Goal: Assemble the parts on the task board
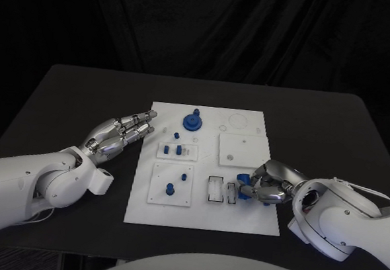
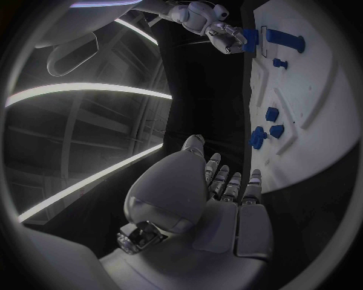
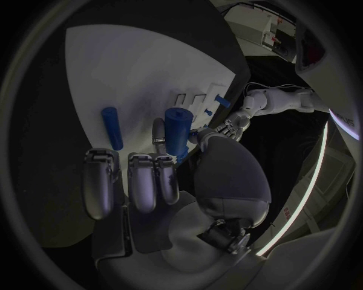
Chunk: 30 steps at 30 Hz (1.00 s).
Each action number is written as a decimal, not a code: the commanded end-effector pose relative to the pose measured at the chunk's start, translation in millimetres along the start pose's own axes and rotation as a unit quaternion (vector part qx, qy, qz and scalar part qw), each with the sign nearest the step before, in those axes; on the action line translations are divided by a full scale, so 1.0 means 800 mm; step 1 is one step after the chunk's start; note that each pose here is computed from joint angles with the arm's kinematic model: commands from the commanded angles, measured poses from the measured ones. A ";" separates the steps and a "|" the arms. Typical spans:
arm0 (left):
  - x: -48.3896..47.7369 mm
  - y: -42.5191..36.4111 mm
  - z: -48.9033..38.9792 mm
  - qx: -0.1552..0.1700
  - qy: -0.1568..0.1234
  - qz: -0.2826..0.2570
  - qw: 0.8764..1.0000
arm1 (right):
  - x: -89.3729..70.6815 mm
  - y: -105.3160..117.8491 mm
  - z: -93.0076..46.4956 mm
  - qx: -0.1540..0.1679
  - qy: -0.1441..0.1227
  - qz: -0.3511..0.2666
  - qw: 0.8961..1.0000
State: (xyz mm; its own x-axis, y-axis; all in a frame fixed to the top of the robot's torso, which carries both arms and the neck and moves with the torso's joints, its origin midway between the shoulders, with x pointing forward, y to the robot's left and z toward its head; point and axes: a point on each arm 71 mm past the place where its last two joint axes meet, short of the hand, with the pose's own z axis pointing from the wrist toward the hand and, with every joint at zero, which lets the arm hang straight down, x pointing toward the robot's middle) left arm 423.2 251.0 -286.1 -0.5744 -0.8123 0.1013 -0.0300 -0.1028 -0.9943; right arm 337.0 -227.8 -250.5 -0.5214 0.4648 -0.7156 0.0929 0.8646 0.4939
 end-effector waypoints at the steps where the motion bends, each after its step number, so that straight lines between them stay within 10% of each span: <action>1: 0.003 -0.0015 0.002 0.011 0.006 -0.007 1.000 | -0.003 0.002 -0.001 -0.002 -0.009 0.042 0.999; 30: 0.006 -0.0001 0.006 0.011 0.011 -0.010 1.000 | 0.022 0.028 0.010 -0.001 0.071 0.060 0.996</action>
State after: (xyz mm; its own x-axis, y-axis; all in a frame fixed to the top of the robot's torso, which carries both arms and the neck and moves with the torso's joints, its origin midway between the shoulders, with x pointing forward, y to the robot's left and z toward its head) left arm 424.4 246.2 -286.8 -0.5831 -0.8054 0.1063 -0.0321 -0.1079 -0.9936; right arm 338.2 -199.8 -254.4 -0.5964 0.5420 -0.5920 0.1544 0.8013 0.5780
